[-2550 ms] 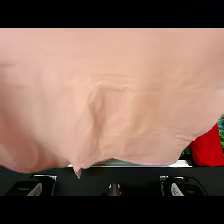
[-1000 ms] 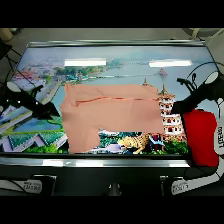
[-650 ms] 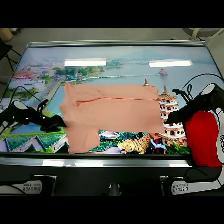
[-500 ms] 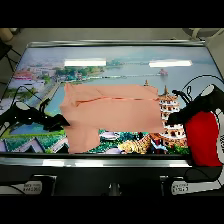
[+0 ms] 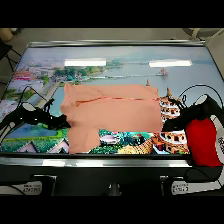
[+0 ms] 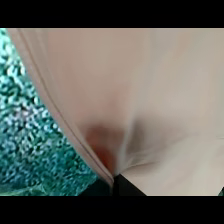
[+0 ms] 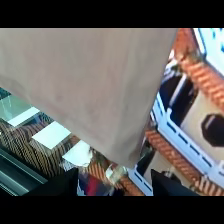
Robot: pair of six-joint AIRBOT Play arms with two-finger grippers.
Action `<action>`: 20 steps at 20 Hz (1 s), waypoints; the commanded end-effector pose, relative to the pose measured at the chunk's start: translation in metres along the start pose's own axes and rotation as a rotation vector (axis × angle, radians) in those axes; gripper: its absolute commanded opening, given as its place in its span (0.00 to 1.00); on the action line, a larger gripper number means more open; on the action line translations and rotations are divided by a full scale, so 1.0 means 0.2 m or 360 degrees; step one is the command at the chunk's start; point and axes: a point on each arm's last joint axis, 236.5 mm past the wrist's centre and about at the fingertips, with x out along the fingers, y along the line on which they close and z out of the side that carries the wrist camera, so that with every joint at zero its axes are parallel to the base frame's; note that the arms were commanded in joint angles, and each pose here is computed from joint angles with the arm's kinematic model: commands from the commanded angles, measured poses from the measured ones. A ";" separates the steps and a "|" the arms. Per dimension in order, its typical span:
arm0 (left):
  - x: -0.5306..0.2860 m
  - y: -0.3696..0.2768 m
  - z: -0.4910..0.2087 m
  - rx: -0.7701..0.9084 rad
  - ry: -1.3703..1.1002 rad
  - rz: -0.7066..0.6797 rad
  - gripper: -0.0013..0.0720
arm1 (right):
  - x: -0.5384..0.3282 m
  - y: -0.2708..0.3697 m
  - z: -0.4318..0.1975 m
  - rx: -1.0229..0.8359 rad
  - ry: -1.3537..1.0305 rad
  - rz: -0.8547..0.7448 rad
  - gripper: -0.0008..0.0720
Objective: Fold the shirts.
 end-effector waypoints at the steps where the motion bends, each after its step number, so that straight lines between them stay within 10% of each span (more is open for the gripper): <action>1: -0.02 -0.03 0.00 0.0025 -0.0011 -0.0013 0.06 | 0.07 0.02 0.08 0.0083 -0.0150 0.0056 0.68; 4: -0.05 -0.04 0.01 0.0040 -0.0036 -0.0013 0.06 | 0.12 0.02 0.12 0.0201 -0.0209 0.0087 0.67; 7: -0.09 -0.07 0.04 0.0071 -0.0071 -0.0016 0.06 | 0.11 0.02 0.17 0.0195 -0.0248 0.0108 0.04; 15: -1.74 -1.08 0.26 0.0878 -0.1469 -0.0030 0.05 | -1.66 0.60 0.54 -0.0615 -0.1473 -0.0788 0.03; 20: -3.08 -1.60 -0.76 0.1219 -0.2856 0.0080 0.05 | -2.84 1.58 -0.40 -0.0959 -0.2584 -0.1826 0.03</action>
